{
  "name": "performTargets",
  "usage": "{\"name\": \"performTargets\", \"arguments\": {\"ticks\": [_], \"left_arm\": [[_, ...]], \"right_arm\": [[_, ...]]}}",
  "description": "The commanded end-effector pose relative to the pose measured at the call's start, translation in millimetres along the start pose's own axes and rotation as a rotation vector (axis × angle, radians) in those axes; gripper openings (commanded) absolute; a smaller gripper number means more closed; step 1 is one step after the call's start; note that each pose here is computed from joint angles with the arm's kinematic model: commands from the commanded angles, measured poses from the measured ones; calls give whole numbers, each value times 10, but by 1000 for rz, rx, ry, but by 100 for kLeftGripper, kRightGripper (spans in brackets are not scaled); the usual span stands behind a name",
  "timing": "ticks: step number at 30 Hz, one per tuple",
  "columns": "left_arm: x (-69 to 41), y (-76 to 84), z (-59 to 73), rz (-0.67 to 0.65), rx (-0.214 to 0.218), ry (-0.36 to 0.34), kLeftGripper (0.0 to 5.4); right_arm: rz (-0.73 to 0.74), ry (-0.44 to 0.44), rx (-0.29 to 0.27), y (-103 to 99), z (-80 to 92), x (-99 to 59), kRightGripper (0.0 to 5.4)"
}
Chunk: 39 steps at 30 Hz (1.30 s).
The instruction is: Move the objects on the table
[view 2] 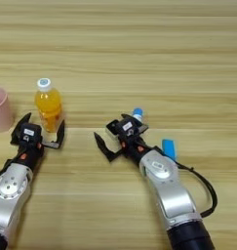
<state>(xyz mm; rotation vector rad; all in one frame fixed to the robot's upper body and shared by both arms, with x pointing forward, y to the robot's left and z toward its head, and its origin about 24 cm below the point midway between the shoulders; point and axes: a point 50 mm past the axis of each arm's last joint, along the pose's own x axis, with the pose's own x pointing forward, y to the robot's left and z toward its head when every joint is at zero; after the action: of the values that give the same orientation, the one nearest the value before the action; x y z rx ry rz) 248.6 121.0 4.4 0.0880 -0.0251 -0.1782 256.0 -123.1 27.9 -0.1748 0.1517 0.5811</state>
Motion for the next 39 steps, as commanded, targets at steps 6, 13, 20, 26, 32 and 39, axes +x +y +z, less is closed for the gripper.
{"name": "performTargets", "arguments": {"ticks": [6, 13, 20, 26, 32, 39], "left_arm": [[-11, 2, -19, 9, 1, 20, 538], [-11, 10, -23, 10, 1, 21, 538], [-14, 19, -25, 10, 1, 23, 538], [-16, 20, -25, 10, 1, 23, 538], [-14, 20, -27, 10, 2, 23, 540], [-16, 22, -25, 13, 2, 22, 540]], "right_arm": [[6, 45, 33, -2, -68, 41, 540], [0, 55, 41, -11, -87, 67, 540], [-1, 65, 38, -2, -92, 100, 540], [1, 79, 33, 7, -116, 99, 540], [0, 84, 35, 3, -131, 105, 523], [-7, 86, 38, -5, -138, 102, 460]]}}
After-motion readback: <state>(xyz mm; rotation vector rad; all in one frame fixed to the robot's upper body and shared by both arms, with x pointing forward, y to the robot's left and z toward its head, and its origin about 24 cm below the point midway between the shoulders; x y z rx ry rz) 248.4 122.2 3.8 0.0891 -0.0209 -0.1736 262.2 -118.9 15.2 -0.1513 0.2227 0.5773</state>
